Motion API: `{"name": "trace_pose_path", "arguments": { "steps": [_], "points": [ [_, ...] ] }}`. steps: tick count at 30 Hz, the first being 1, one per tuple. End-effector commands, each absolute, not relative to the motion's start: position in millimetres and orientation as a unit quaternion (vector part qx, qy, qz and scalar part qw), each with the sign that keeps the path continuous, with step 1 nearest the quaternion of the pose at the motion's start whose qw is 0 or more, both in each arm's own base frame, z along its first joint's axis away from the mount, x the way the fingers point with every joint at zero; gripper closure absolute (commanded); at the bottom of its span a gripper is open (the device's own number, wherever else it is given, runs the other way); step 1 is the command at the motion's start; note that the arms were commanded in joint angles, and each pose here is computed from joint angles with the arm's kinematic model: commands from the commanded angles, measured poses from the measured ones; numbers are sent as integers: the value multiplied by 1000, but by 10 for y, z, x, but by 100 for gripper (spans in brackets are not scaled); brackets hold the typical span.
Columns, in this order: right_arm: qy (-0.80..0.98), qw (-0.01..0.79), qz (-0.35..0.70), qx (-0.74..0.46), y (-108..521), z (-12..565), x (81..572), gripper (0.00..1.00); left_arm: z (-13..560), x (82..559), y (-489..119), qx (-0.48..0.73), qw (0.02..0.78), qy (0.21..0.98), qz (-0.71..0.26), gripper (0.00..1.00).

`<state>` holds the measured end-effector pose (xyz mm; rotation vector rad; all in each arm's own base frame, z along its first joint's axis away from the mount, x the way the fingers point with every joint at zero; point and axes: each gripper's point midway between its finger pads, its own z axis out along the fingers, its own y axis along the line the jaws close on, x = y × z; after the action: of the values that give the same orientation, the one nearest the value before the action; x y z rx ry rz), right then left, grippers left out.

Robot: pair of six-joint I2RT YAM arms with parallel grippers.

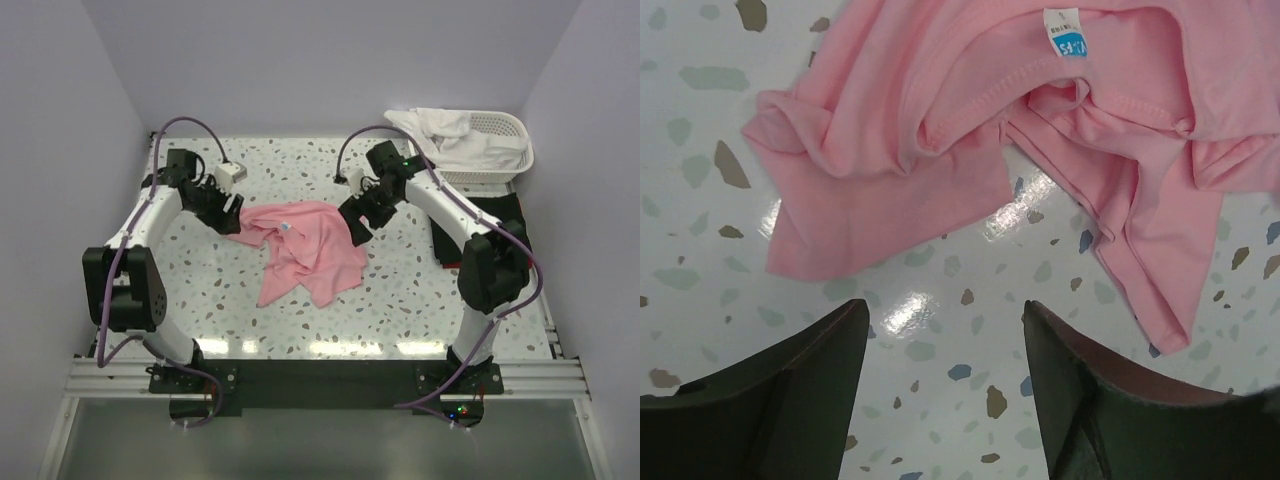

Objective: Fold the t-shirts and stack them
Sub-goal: Move the tshirt to the center of the board, then flatten the tshirt out

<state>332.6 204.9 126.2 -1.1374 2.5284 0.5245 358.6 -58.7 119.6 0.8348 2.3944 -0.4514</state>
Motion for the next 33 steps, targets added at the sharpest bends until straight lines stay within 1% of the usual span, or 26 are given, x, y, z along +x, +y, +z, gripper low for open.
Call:
{"name": "trace_pose_path", "arguments": {
  "steps": [1, 3, 4, 5, 7, 10, 12, 13, 15, 17, 20, 21, 23, 25, 27, 31, 32, 33],
  "points": [
    [860, 149, 186, -451, 2122, 1154, 3167, 21, 1173, 3596, -690, 320, 266, 888, -196, 33],
    [860, 131, 178, -459, 2096, 1003, 3063, 23, 1197, 3580, -806, 325, 271, 876, -230, 40],
    [861, 126, 181, -458, 2100, 976, 3034, 24, 1212, 3524, -963, 345, 268, 864, -248, 43],
    [865, 119, 182, -452, 2086, 956, 2998, 25, 1240, 3493, -1056, 363, 275, 852, -259, 44],
    [870, 108, 185, -444, 2062, 918, 2923, 25, 1262, 3380, -1328, 426, 298, 812, -263, 44],
    [880, 85, 188, -429, 2011, 843, 2804, 26, 1142, 3072, -1628, 527, 301, 755, -248, 44],
    [891, 77, 178, -410, 1968, 749, 2773, 25, 996, 2982, -1688, 574, 303, 730, -215, 44],
    [893, 83, 175, -406, 1981, 720, 2805, 25, 995, 2991, -1812, 596, 317, 709, -203, 43],
    [905, 76, 167, -385, 1960, 620, 2814, 26, 931, 2963, -1894, 619, 325, 691, -183, 42],
    [914, 75, 164, -363, 1967, 553, 2846, 27, 980, 3047, -1999, 638, 353, 663, -170, 41],
    [928, 72, 171, -324, 1937, 532, 2883, 30, 982, 2964, -2197, 677, 363, 615, -177, 40],
    [931, 71, 179, -310, 1920, 541, 2916, 30, 976, 2866, -2308, 703, 365, 582, -186, 41],
    [941, 64, 205, -262, 1811, 574, 2985, 30, 961, 2720, -2413, 740, 364, 532, -193, 42],
    [948, 69, 213, -229, 1656, 612, 3108, 30, 873, 2430, -2538, 773, 345, 487, -214, 43],
    [949, 72, 207, -226, 1555, 644, 3148, 30, 814, 2194, -2626, 806, 336, 432, -226, 44],
    [953, 76, 194, -221, 1421, 674, 3165, 30, 704, 1975, -2671, 832, 313, 386, -247, 51],
    [953, 79, 192, -220, 1410, 690, 3163, 30, 615, 1903, -2639, 839, 291, 383, -255, 52],
    [954, 75, 193, -218, 1399, 676, 3131, 30, 611, 1889, -2657, 847, 289, 366, -255, 53]
  ]
}}
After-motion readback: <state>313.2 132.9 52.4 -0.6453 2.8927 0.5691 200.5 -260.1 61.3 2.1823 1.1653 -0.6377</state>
